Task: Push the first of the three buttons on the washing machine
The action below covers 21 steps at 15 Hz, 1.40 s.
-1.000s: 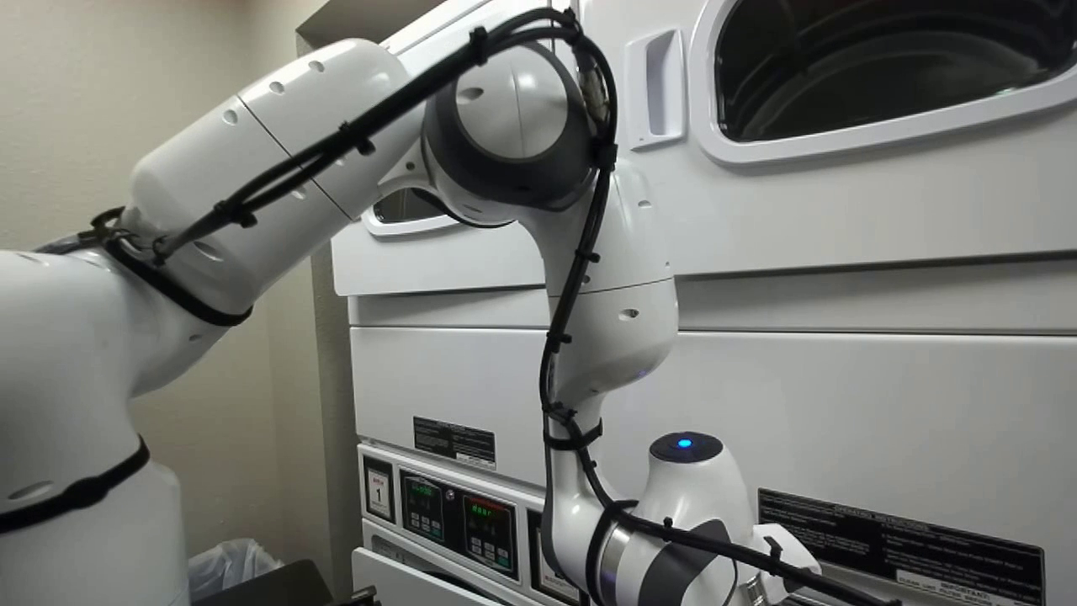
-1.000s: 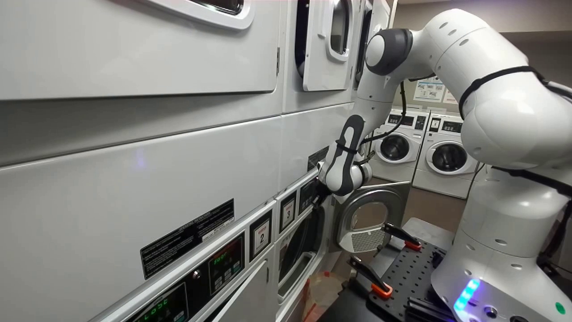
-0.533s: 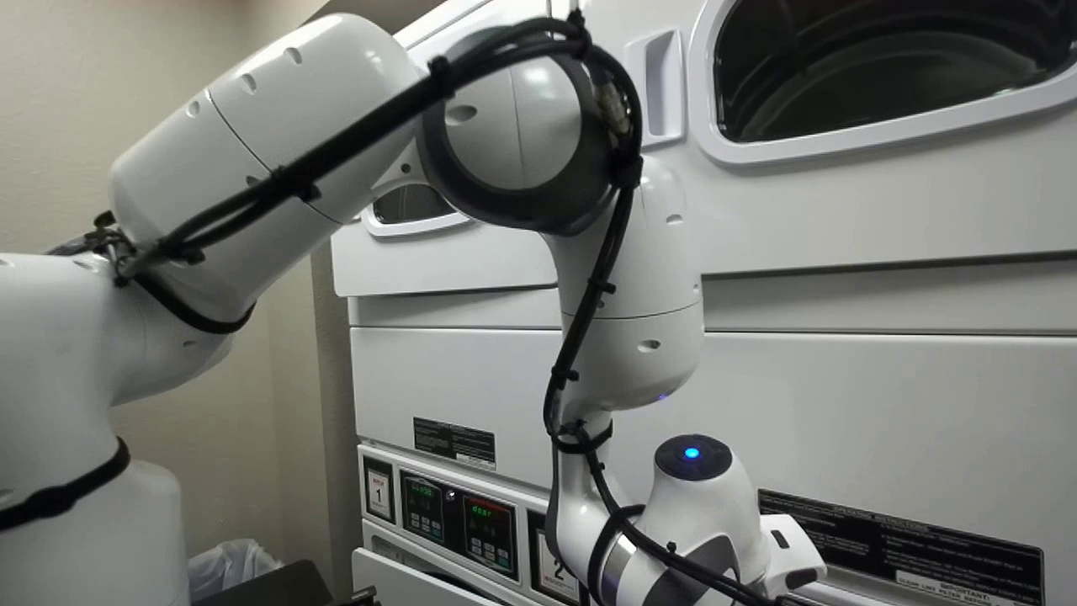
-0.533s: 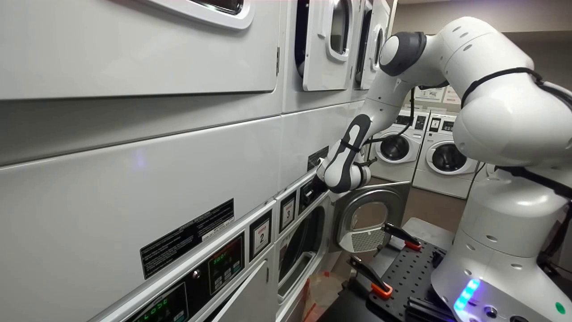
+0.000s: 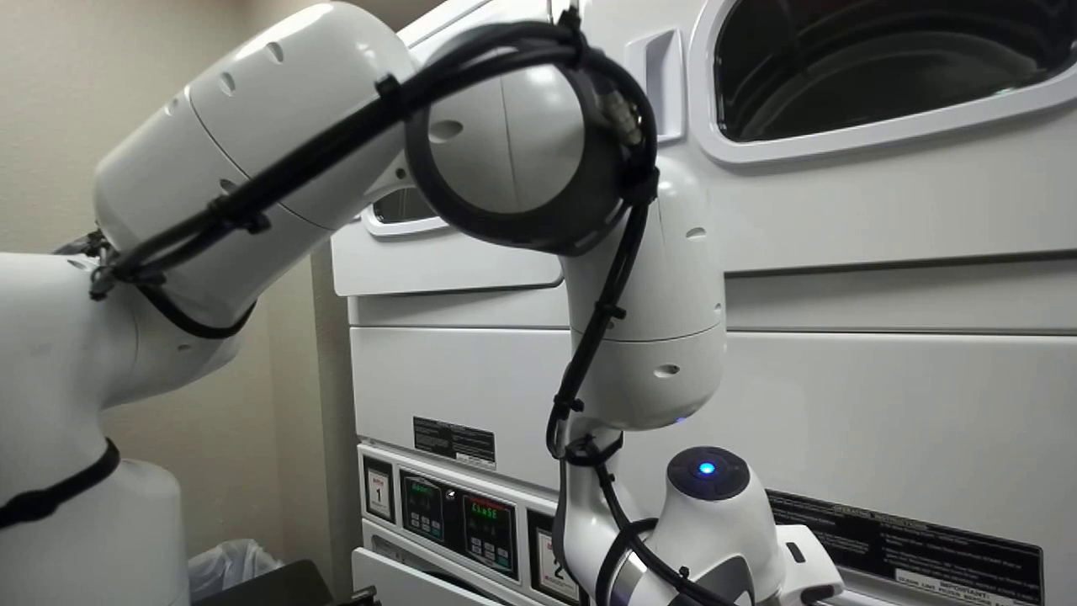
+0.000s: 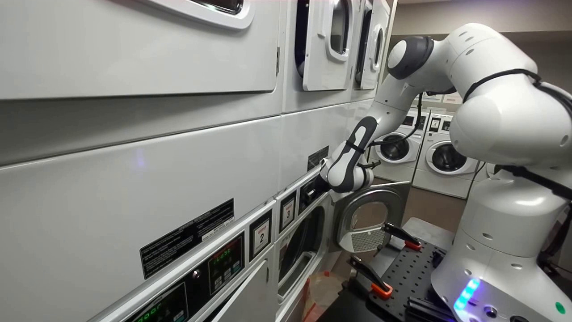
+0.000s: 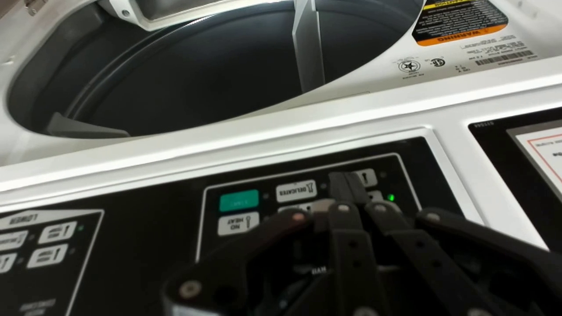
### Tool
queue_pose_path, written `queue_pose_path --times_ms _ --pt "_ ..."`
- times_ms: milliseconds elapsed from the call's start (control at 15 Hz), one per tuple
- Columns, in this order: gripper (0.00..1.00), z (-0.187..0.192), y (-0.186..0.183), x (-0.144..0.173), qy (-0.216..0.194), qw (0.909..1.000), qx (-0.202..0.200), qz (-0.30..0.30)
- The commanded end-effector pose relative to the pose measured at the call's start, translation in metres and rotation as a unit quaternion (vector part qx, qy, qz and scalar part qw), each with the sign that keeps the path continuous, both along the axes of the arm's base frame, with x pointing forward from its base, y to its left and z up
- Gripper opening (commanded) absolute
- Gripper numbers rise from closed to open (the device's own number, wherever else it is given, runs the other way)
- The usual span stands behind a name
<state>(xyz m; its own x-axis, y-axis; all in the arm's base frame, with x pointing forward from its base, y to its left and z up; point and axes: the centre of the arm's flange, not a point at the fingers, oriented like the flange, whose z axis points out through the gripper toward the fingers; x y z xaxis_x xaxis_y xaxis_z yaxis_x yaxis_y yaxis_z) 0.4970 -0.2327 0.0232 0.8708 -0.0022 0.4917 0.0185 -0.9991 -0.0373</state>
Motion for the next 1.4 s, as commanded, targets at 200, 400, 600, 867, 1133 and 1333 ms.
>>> queue_pose_path --times_ms 200,400,600,867,1133,1333 --pt "0.00 -0.008 0.010 -0.009 0.037 0.9990 -0.020 0.013" --pt "0.00 -0.013 0.013 -0.017 0.092 0.9944 -0.042 0.030" --pt "0.00 -0.009 0.014 -0.027 0.124 0.9893 -0.066 0.039" --pt "0.00 0.008 0.017 -0.042 0.147 0.9832 -0.084 0.068" --pt "0.00 0.034 0.027 -0.060 0.149 0.9796 -0.094 0.097" --pt "0.00 0.052 0.033 -0.066 0.154 0.9775 -0.103 0.101"
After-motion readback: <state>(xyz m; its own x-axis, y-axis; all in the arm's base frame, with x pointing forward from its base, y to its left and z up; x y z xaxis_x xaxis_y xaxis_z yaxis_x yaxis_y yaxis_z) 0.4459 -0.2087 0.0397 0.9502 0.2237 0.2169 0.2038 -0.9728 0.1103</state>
